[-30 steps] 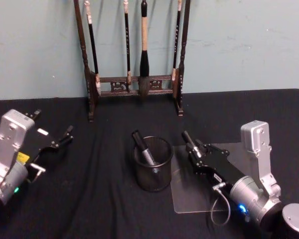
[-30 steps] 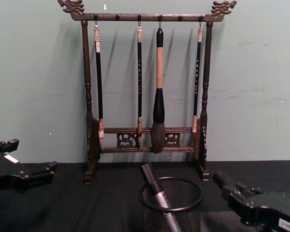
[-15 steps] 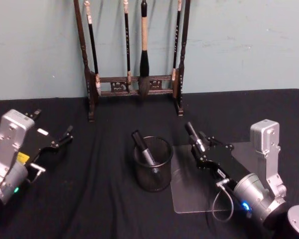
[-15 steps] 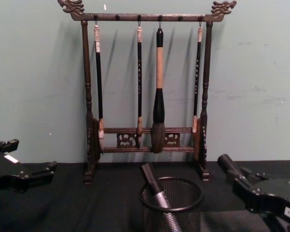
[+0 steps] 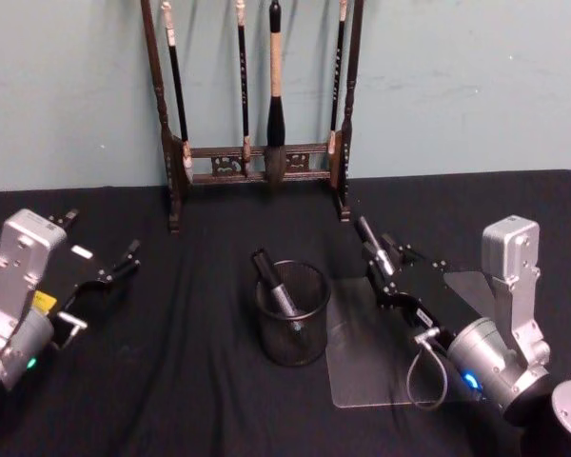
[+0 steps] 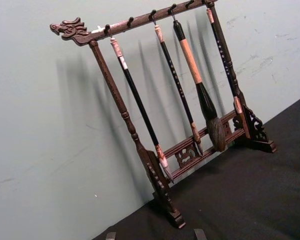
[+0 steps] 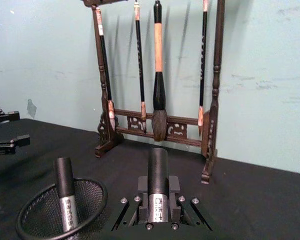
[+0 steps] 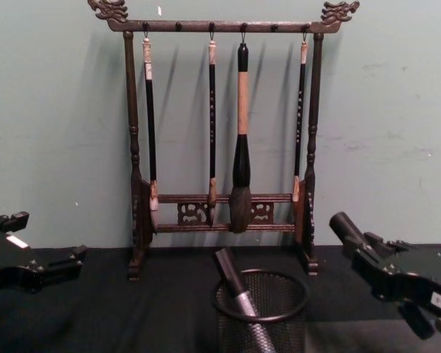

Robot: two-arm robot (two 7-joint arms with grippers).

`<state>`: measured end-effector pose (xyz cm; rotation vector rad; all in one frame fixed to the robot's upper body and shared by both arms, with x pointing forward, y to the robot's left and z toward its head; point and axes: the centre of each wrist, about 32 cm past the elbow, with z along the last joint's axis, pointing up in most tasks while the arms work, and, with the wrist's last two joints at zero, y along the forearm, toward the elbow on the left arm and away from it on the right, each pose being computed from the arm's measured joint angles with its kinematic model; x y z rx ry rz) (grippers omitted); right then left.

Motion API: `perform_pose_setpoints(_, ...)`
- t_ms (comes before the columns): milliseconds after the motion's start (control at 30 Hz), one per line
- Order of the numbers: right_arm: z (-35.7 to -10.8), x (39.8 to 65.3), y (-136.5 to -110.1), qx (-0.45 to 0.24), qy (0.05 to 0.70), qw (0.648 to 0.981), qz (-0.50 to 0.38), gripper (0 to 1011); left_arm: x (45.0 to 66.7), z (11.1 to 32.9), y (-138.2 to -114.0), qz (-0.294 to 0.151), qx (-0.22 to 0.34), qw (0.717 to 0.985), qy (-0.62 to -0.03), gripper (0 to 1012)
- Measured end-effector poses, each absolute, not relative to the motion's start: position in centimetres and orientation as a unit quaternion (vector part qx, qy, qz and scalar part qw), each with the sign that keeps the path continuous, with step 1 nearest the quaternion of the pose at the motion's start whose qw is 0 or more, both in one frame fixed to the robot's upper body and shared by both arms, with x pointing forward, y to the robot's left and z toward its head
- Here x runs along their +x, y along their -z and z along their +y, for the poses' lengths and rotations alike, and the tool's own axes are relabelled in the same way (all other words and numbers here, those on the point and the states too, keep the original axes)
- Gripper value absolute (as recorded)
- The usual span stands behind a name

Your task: Pick up the water-based marker from the table and place it into the pen holder.

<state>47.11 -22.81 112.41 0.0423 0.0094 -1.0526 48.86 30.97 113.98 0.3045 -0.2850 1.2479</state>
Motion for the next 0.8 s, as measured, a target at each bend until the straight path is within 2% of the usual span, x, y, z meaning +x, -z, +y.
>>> perform_pose_setpoints(800, -20.8, 50.2, -113.6, 0.028, 0.469, 0.882, -0.023, 241, 48.9, 31.0, -114.0, -0.132, 0.141, 0.791, -0.580, 1009)
